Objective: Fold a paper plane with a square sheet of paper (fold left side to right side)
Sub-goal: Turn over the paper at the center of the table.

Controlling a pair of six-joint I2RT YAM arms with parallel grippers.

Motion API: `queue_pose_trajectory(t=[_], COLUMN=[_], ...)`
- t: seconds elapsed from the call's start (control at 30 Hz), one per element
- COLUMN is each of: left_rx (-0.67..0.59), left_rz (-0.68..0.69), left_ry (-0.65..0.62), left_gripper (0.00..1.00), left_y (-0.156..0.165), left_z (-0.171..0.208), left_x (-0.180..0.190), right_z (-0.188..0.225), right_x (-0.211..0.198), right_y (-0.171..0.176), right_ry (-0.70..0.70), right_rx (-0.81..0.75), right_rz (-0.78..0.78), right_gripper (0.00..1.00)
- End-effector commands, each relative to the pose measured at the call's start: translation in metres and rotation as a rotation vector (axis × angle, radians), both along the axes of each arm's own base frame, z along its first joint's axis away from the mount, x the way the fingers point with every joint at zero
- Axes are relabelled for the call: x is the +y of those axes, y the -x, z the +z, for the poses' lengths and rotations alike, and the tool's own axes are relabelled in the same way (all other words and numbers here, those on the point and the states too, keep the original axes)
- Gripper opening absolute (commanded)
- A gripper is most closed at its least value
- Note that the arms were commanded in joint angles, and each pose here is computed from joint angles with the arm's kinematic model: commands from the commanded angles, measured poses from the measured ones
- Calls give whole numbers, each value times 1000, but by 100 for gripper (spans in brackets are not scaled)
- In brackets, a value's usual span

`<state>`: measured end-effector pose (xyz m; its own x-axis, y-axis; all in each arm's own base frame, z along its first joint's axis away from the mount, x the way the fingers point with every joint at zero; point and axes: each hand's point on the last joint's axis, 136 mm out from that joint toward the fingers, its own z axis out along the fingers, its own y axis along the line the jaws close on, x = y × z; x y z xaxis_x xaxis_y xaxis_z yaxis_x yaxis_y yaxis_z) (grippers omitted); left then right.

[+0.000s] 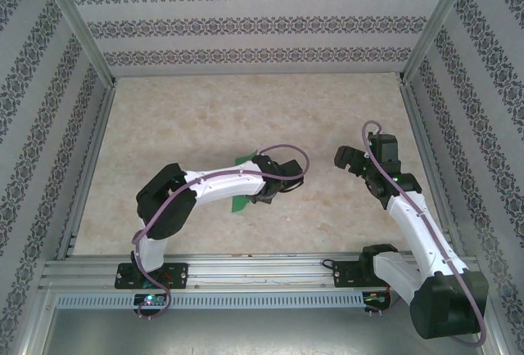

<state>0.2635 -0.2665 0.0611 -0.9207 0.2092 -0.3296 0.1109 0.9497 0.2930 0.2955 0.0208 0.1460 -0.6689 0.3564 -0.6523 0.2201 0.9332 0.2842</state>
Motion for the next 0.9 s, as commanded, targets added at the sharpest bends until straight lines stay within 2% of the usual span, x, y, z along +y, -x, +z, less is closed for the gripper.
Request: queue_pose_trajectory(t=[0.0,0.17,0.3,0.4,0.47,0.7,0.87], left_rx=[17,37,52,26,0,-105,-204], left_rz=[5,-7,-29,-43,-41,-50,-39], left_ry=[121,237,395,484,538,702,803], left_gripper=[13,34,43,50,52,56,56], left_y=[-6,-14,-21,-30,-36,-56,-66], left_z=[-4,0,11,29,40,76,98], left_x=[-26,-45,-66,-69,-64,-30,5], right_z=[-7,-9,-11,-13,-12,-13,-18], right_x=[3,8,17,25,34,69,94], right_y=[0,-1,1,4,7,15,19], right_ry=[-15,-61,-115,-149,-189,-380,-427], right_rx=[15,30,58,88,102,169,216], right_rz=[25,45,89,134,169,255,300], right_gripper=[98,98,98,98,97,82,74])
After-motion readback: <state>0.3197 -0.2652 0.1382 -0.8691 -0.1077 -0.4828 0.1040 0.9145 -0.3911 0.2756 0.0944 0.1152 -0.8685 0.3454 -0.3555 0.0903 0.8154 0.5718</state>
